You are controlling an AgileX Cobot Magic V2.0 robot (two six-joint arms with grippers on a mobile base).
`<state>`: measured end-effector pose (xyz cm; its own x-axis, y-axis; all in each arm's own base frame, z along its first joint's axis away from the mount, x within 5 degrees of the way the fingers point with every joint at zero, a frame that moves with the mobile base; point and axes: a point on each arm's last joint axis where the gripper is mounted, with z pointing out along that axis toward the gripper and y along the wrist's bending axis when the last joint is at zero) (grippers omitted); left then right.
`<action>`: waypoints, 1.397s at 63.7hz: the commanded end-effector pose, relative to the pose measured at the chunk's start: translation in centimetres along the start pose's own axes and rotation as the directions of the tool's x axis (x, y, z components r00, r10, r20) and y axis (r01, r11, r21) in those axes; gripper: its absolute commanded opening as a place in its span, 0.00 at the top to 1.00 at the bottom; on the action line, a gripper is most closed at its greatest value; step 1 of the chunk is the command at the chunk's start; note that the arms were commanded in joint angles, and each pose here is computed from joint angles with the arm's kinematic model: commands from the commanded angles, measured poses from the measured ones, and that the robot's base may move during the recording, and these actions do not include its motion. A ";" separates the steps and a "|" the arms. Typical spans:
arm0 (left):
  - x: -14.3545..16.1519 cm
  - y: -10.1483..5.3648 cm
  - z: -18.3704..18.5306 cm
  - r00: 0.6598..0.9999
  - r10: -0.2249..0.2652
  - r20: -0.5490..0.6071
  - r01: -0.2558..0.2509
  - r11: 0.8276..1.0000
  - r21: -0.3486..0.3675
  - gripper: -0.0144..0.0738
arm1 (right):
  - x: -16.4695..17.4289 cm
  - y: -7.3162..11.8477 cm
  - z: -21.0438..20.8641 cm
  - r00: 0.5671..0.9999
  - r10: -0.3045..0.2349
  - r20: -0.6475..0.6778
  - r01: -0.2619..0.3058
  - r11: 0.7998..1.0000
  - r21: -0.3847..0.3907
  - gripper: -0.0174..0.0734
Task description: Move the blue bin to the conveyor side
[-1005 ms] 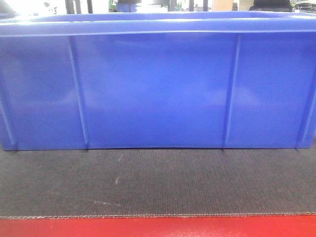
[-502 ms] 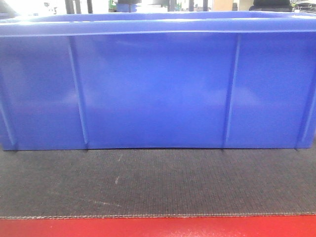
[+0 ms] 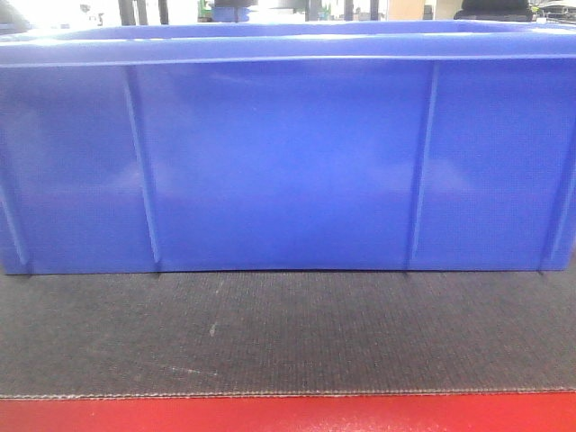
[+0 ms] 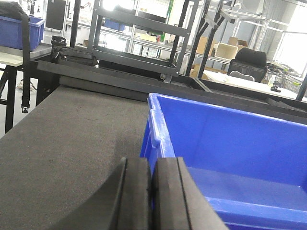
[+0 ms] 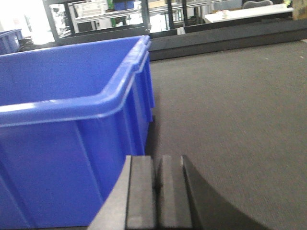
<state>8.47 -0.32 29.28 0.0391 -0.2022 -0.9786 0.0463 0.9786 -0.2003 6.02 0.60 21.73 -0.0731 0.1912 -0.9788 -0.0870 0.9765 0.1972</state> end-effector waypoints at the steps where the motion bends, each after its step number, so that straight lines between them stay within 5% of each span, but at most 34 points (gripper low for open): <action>1: -0.1 0.0 -0.1 1.000 0.000 0.019 0.000 1.000 0.000 0.85 | 0.5 -0.3 -0.3 0.999 0.019 0.047 -0.020 1.000 0.019 0.91; 25: -0.2 0.0 -0.1 1.000 0.000 0.026 0.000 1.000 0.000 0.85 | 1.1 -0.5 -0.3 0.998 0.007 0.066 -0.009 1.000 0.028 0.91; 33: -0.2 0.0 -0.1 1.000 0.000 0.026 0.000 1.000 0.000 0.85 | 1.0 -0.4 -0.4 0.983 -0.163 0.079 0.161 0.986 0.033 0.91; 89: -0.2 0.0 -0.1 1.000 0.000 0.028 0.000 1.000 0.001 0.85 | 0.6 -0.3 -0.4 0.981 -0.155 0.115 0.152 0.988 0.031 0.91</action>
<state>8.44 -0.32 29.31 0.0431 -0.2007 -0.9787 0.0466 0.9789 -0.1987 5.71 0.38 20.74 0.0193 0.0531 -0.9984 -0.0653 0.9965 0.0518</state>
